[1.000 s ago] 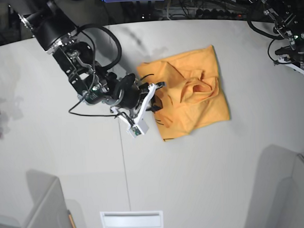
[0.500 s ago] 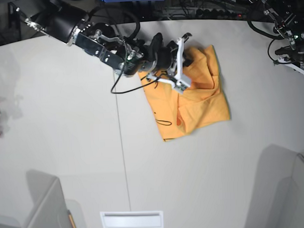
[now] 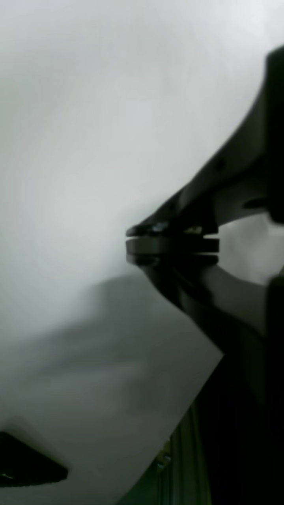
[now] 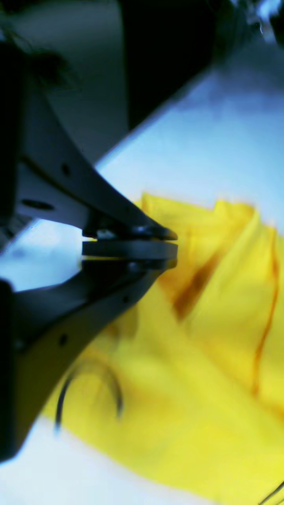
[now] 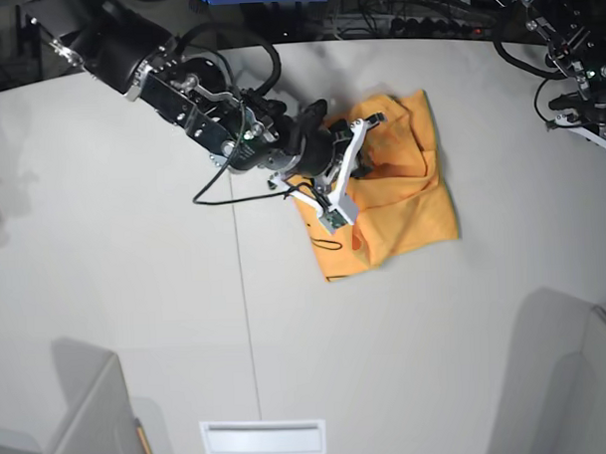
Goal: Fold the T-shirt properly
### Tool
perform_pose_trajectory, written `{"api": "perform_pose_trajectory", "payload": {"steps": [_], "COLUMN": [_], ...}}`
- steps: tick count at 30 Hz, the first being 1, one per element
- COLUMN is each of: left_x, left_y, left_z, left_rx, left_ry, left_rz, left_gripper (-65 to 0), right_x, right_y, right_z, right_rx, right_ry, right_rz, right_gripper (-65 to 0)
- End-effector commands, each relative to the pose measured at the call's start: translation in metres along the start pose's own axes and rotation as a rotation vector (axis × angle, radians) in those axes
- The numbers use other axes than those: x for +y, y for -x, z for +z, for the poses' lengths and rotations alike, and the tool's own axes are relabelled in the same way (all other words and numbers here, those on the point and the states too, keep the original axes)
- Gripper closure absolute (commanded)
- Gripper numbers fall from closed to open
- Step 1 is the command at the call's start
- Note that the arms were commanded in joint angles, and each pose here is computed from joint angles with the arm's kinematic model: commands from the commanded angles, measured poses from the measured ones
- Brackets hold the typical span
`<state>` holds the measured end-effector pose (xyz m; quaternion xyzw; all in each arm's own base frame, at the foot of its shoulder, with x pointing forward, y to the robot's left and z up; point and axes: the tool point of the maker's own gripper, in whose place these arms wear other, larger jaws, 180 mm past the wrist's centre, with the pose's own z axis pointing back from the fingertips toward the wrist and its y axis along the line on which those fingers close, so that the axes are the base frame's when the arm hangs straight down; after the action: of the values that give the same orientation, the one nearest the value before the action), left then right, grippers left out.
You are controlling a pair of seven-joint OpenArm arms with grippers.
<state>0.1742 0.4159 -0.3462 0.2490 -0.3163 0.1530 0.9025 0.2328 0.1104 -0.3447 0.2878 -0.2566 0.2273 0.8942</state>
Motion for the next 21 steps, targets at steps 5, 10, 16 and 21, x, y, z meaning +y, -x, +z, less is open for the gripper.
{"api": "perform_pose_trajectory", "payload": {"steps": [5, 10, 16, 21], "left_x": [0.007, 0.007, 0.007, 0.007], "left_y": [-0.015, -0.012, -0.012, -0.011], "left_z": [0.003, 0.003, 0.003, 0.003], "left_rx": [-0.044, -0.038, -0.038, -0.036], "left_ry": [-0.020, -0.016, -0.016, -0.018], "left_rz": [-0.007, -0.007, -0.007, -0.009], "left_gripper": [0.0, 0.0, 0.0, 0.0], "right_x": [0.005, -0.005, -0.004, 0.001], "right_y": [-0.014, -0.026, -0.033, -0.017], "right_z": [0.000, 0.000, -0.014, -0.025], "right_rx": [-0.062, -0.118, -0.116, -0.071], "right_ry": [0.076, 0.152, 0.186, 0.182], "right_rz": [0.171, 0.238, 0.256, 0.293], "right_gripper": [-40.1, -34.1, -31.4, -31.2]}}
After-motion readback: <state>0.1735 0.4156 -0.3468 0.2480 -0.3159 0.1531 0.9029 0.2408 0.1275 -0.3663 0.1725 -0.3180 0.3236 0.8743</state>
